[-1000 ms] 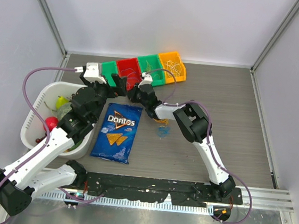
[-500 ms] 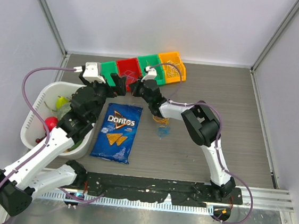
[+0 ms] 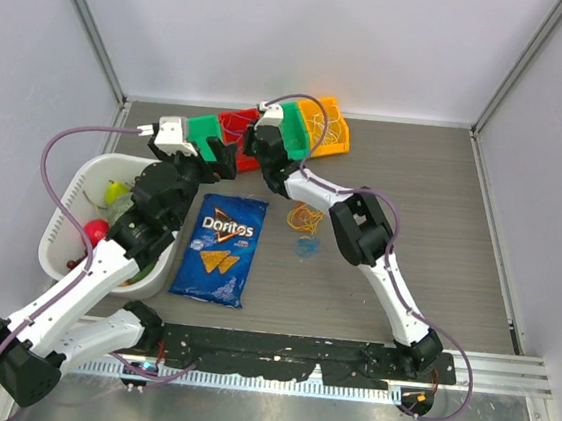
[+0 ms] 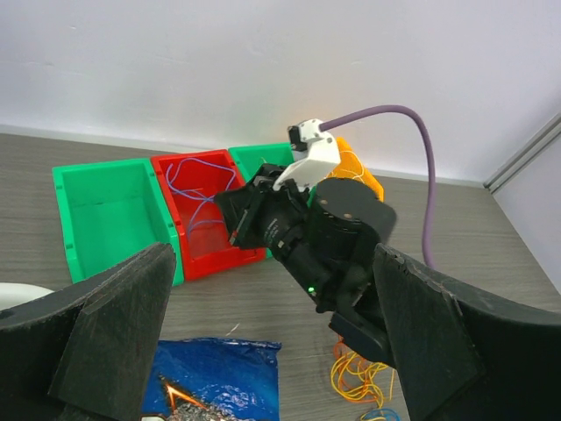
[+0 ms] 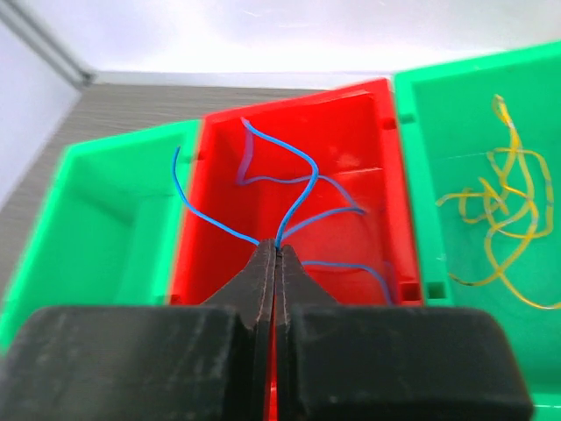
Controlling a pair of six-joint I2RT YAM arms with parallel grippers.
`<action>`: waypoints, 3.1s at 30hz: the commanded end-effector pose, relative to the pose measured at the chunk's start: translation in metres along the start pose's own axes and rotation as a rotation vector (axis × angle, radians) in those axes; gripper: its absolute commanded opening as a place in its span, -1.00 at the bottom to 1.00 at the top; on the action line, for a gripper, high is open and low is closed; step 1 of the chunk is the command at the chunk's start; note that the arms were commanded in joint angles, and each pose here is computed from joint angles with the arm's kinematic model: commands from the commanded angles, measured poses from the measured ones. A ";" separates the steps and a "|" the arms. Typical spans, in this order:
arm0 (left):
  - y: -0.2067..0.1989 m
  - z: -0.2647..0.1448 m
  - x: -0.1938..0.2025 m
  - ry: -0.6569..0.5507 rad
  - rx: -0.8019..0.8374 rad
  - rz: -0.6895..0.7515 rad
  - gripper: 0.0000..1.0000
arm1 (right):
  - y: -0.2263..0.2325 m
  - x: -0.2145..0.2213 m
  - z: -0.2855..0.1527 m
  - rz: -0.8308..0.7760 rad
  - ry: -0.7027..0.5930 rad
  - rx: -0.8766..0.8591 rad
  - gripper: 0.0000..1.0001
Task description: Untangle the cables
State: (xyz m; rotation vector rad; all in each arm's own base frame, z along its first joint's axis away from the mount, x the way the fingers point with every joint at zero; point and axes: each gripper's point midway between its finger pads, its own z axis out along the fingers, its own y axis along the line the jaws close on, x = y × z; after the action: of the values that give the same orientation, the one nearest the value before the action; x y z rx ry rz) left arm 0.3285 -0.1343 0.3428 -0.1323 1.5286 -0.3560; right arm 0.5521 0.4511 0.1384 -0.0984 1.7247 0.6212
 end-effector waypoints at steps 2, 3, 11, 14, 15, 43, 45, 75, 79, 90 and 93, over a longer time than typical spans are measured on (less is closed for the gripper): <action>-0.004 -0.002 -0.023 -0.057 0.010 -0.028 0.99 | -0.044 0.007 0.014 -0.172 0.026 0.228 -0.99; -0.003 -0.002 -0.023 -0.058 0.008 -0.028 0.99 | -0.045 0.007 0.014 -0.201 0.035 0.236 -0.99; -0.003 0.001 -0.021 -0.050 0.014 -0.042 0.98 | -0.044 0.040 0.004 -0.350 0.136 0.228 -0.96; -0.002 0.001 -0.021 -0.050 0.010 -0.040 0.98 | -0.036 0.038 0.001 -0.336 0.147 0.195 -0.77; -0.002 0.001 -0.021 -0.051 0.010 -0.039 0.98 | -0.031 0.034 -0.001 -0.311 0.146 0.175 -0.74; -0.004 0.001 -0.021 -0.044 0.017 -0.033 0.99 | -0.032 -0.031 -0.027 -0.159 0.200 0.154 -0.02; -0.003 0.002 -0.021 -0.043 0.012 -0.027 0.99 | -0.012 -0.070 -0.041 -0.125 0.169 0.110 0.22; -0.094 0.032 0.088 0.394 0.399 -0.030 0.97 | -0.143 -0.006 -0.243 0.552 0.290 0.306 0.37; -0.101 0.032 0.094 0.423 0.438 -0.039 0.96 | -0.147 0.005 -0.246 0.598 0.290 0.335 0.36; -0.112 0.031 0.114 0.516 0.488 -0.059 0.96 | -0.141 0.021 -0.237 0.629 0.329 0.306 0.15; -0.114 0.032 0.118 0.533 0.491 -0.060 0.96 | -0.140 0.023 -0.237 0.635 0.333 0.306 0.08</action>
State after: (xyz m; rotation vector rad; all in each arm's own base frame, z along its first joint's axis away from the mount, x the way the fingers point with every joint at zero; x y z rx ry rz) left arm 0.3455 -0.2726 0.2515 0.3090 1.9274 -0.8019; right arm 0.3840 0.2209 0.0812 0.6089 2.2253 0.7533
